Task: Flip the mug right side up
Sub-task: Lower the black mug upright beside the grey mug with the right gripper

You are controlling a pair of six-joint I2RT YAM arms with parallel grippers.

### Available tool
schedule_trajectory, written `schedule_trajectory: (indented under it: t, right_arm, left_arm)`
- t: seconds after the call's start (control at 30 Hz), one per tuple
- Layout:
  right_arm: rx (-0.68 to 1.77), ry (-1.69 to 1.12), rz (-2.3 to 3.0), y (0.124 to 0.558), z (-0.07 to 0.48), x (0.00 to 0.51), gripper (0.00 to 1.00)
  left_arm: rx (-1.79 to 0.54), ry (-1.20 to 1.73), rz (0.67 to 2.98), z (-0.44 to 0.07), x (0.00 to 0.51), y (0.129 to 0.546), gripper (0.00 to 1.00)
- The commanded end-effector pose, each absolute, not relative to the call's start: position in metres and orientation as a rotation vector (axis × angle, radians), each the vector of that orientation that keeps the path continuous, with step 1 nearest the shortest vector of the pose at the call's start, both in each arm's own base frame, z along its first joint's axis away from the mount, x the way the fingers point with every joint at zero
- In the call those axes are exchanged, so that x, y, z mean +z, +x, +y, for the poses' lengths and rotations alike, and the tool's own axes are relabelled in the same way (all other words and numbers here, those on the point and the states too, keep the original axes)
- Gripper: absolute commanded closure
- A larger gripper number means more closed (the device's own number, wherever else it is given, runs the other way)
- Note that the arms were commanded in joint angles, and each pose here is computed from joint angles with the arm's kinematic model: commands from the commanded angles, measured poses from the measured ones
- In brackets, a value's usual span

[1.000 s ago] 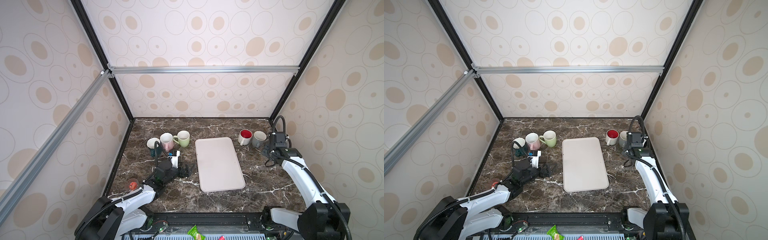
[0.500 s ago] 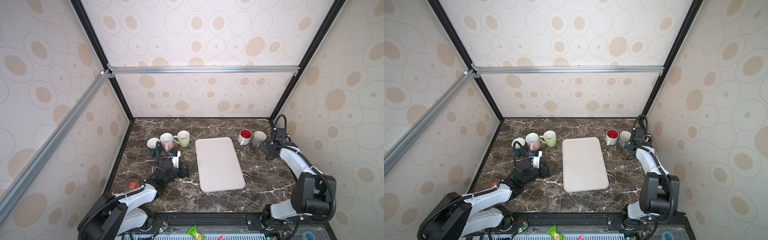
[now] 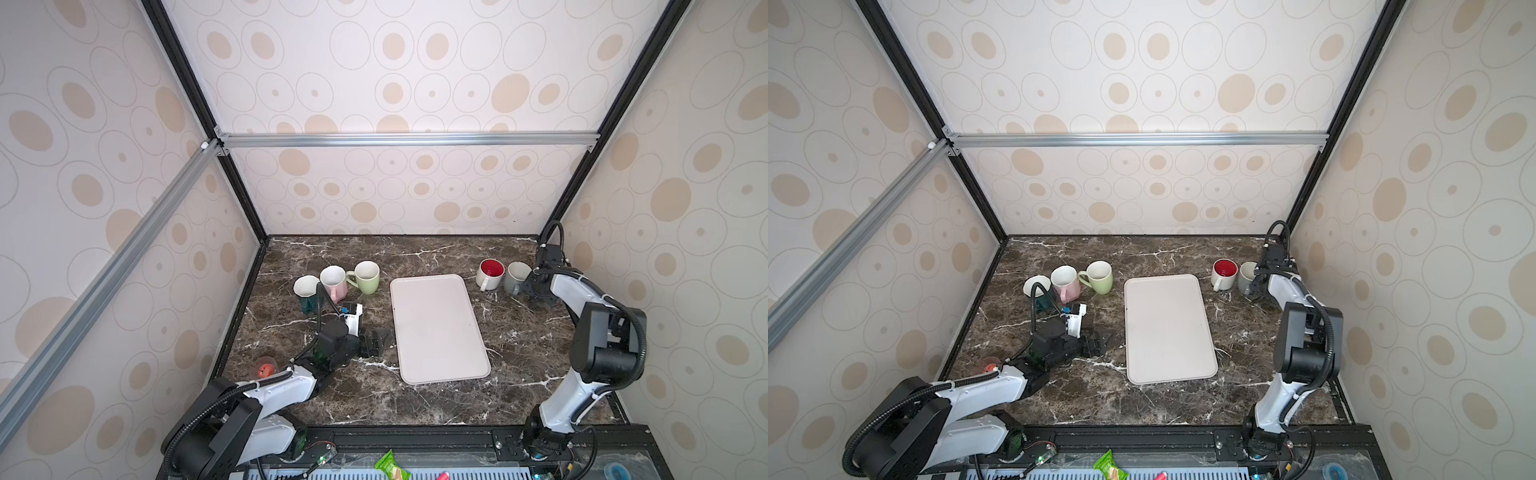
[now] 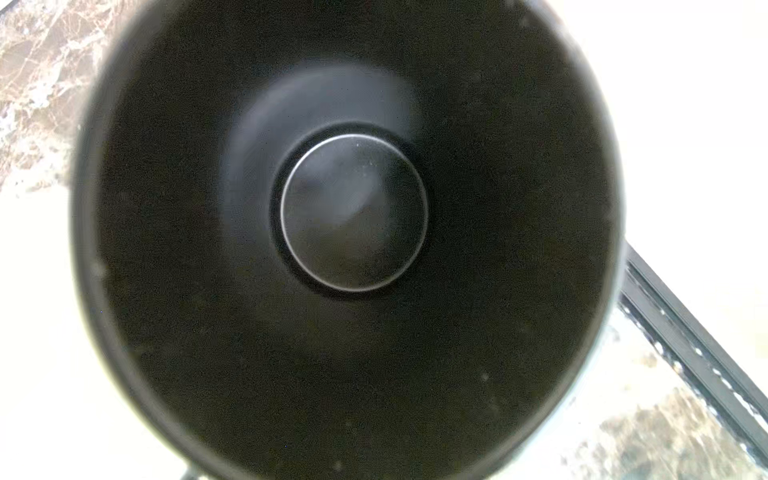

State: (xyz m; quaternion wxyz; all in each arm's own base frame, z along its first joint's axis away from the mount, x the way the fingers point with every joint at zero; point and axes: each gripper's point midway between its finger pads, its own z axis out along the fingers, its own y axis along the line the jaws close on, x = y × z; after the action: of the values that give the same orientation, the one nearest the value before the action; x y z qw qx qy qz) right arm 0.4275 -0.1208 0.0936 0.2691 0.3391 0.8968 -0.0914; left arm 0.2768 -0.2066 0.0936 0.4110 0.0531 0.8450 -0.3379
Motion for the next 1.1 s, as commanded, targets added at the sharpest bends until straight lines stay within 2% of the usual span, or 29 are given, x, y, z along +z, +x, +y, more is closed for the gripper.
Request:
schedule_trajectory:
  t: [0.0,0.47,0.5,0.6,0.63,0.7,0.83,1.07]
  right_arm:
    - [-0.291,0.902,2.337,0.446,-0.134,0.116,1.00]
    - [-0.327,0.916,2.411,0.449,-0.136,0.094,1.00]
    - [-0.327,0.918,2.415,0.449,-0.136,0.093,0.92]
    - [-0.321,0.922,2.425,0.448,-0.134,0.092,0.60]
    - [-0.318,0.924,2.430,0.448,-0.134,0.091,0.52]
    - [-0.306,0.922,2.432,0.447,-0.132,0.092,0.43]
    - [-0.298,0.911,2.436,0.446,-0.131,0.091,0.38]
    - [-0.258,0.917,2.420,0.436,-0.125,0.099,0.36]
  left_arm:
    - [-0.847,0.160,2.078,-0.212,0.106,0.285,0.02]
    - [-0.854,0.164,2.087,-0.214,0.103,0.285,0.02]
    - [-0.854,0.163,2.086,-0.214,0.104,0.285,0.02]
    - [-0.855,0.164,2.085,-0.214,0.104,0.285,0.02]
    - [-0.855,0.164,2.086,-0.214,0.104,0.285,0.02]
    - [-0.855,0.164,2.087,-0.214,0.104,0.285,0.02]
    - [-0.848,0.163,2.084,-0.213,0.105,0.285,0.02]
    - [-0.838,0.156,2.089,-0.212,0.104,0.286,0.02]
